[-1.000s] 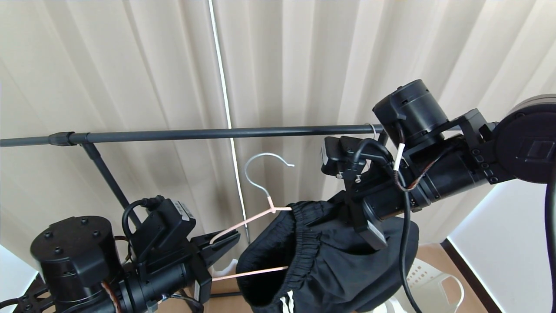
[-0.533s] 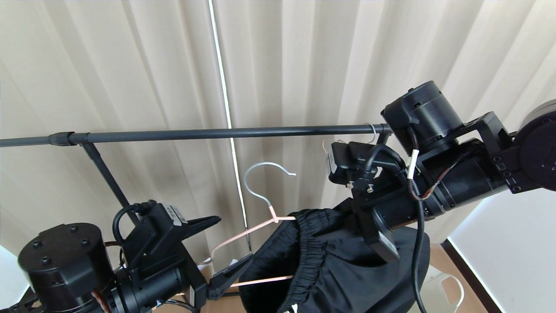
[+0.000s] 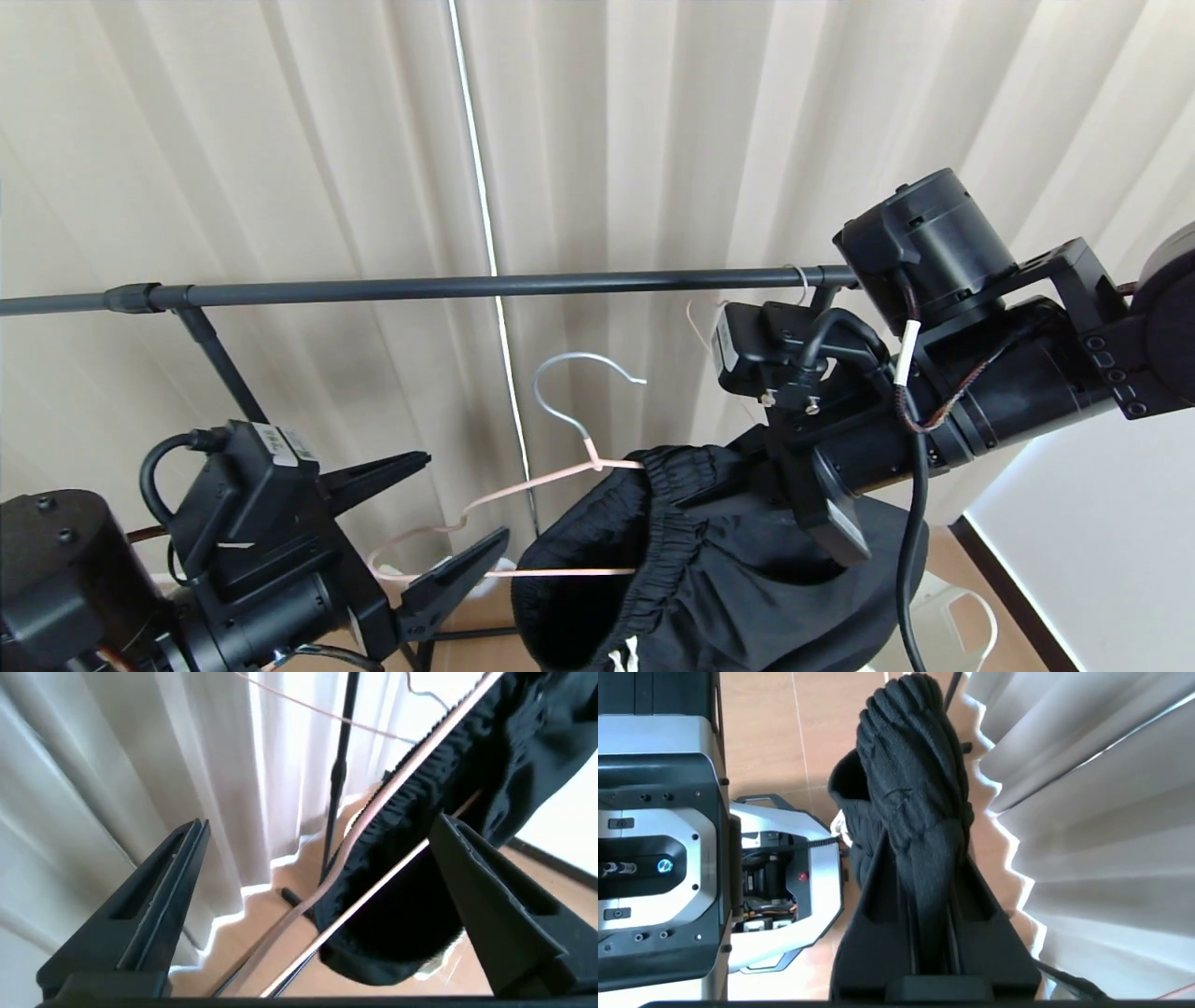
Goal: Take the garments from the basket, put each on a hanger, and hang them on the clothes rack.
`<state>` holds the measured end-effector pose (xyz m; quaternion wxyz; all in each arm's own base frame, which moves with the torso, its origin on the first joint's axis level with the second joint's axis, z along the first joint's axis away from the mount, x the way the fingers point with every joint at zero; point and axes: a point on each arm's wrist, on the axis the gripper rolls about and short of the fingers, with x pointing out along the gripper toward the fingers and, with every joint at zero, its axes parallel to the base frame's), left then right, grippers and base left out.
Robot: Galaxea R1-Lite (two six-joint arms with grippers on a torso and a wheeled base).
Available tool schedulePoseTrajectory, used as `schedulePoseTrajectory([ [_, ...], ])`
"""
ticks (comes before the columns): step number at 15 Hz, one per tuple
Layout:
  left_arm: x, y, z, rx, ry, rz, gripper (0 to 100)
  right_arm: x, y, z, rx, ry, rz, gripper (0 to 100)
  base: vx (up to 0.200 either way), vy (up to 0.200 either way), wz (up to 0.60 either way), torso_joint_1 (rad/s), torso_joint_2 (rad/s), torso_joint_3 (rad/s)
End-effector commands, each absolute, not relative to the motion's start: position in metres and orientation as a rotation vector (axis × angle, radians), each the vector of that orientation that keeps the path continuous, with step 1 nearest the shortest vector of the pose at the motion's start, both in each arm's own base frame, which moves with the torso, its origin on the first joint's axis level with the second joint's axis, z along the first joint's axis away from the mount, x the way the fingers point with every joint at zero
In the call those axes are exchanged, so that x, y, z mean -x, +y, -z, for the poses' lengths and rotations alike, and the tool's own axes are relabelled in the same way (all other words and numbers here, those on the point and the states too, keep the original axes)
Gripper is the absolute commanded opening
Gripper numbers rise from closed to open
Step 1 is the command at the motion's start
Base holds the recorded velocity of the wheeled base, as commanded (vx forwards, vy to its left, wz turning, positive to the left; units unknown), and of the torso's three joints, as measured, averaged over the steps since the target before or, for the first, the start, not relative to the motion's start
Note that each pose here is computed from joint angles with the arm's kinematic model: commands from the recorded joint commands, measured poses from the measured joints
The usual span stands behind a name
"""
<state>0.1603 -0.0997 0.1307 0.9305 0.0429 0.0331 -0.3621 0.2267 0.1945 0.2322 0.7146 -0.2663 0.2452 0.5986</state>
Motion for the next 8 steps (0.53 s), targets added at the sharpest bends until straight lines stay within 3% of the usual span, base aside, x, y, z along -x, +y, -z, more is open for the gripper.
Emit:
schedulePoseTrajectory([
  [1, -0.150, -0.085, -0.143, -0.032, 0.018, 0.694, 100, -0.228, 0.195, -0.233, 0.591, 0.535, -1.323, 0, 0.000, 0.000, 0.00, 0.000, 0.00, 0.000],
  [4, -0.149, -0.069, -0.143, 0.011, 0.023, 0.606, 100, -0.228, 0.195, -0.234, 0.590, 0.519, -1.319, 0, 0.000, 0.000, 0.00, 0.000, 0.00, 0.000],
  [5, -0.147, -0.062, -0.146, 0.083, 0.026, 0.572, 100, -0.227, 0.195, -0.236, 0.590, 0.515, -1.316, 0, 0.000, 0.000, 0.00, 0.000, 0.00, 0.000],
  [7, -0.149, -0.052, -0.143, 0.182, 0.100, 0.498, 100, -0.228, 0.194, -0.239, 0.579, 0.517, -1.245, 0, 0.000, 0.000, 0.00, 0.000, 0.00, 0.000],
  [8, -0.154, -0.047, -0.143, 0.182, 0.151, 0.443, 100, -0.230, 0.199, -0.238, 0.593, 0.507, -1.176, 0, 0.000, 0.000, 0.00, 0.000, 0.00, 0.000],
])
